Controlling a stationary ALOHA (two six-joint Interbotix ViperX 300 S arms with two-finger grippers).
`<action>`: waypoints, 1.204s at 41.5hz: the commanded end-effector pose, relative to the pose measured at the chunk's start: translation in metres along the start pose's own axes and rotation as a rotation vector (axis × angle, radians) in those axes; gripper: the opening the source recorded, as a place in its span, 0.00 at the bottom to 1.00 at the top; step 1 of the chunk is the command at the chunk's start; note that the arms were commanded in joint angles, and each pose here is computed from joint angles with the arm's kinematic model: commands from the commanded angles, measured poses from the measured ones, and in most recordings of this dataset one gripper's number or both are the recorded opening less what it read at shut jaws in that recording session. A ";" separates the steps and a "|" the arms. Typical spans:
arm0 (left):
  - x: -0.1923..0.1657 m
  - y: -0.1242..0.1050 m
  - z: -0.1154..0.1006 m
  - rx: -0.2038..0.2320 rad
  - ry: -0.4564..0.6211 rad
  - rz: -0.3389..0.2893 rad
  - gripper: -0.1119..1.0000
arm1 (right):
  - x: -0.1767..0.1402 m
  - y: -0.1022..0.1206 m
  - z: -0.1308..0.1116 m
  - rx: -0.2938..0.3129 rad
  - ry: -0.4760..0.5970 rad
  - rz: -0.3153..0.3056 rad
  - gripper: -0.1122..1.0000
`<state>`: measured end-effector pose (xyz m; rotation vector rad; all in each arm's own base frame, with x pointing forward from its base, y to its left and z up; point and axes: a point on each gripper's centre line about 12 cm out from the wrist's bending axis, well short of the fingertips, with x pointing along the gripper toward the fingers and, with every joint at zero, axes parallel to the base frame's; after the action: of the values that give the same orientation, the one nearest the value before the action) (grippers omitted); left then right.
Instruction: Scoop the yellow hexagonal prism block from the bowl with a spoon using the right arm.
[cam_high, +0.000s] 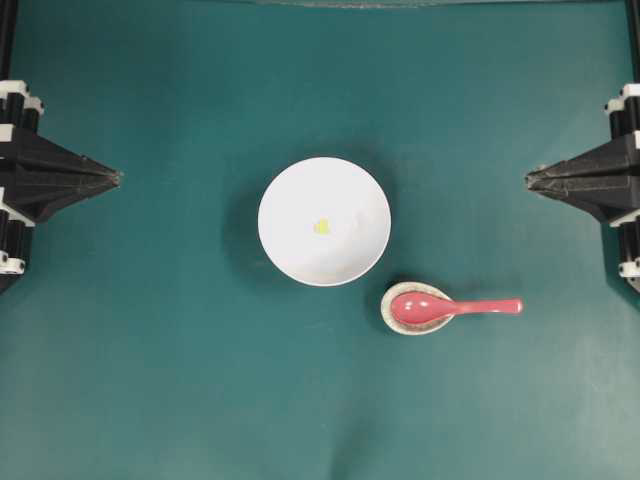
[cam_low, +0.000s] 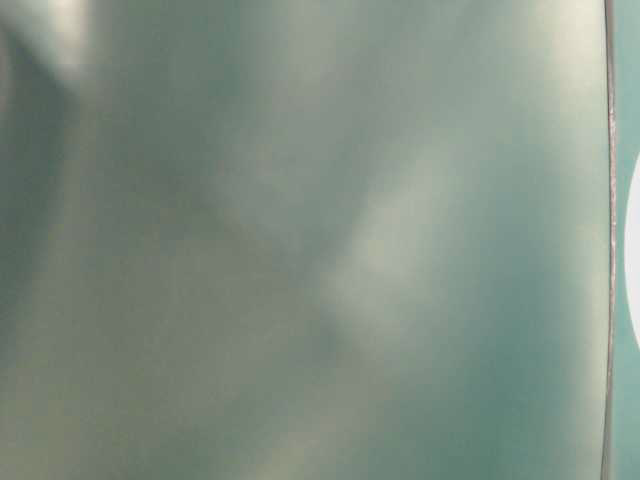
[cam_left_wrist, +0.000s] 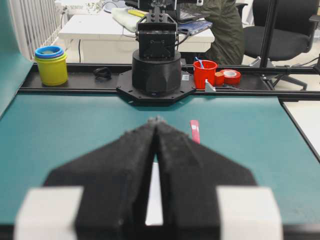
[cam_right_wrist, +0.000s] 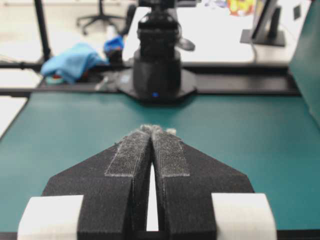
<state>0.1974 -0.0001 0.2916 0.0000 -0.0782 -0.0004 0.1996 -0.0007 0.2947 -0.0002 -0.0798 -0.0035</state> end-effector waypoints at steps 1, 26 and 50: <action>0.002 0.000 0.004 0.000 0.005 0.000 0.10 | 0.002 0.000 0.005 0.008 -0.008 0.000 0.10; 0.003 0.000 0.003 0.000 0.003 -0.002 0.10 | 0.014 0.001 -0.028 0.055 0.135 0.002 0.39; 0.003 0.000 0.002 0.003 0.014 -0.002 0.10 | 0.027 0.027 -0.107 0.141 0.240 0.058 0.57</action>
<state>0.1978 -0.0002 0.2890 -0.0002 -0.0568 -0.0017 0.2325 0.0221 0.1941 0.1254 0.1782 0.0538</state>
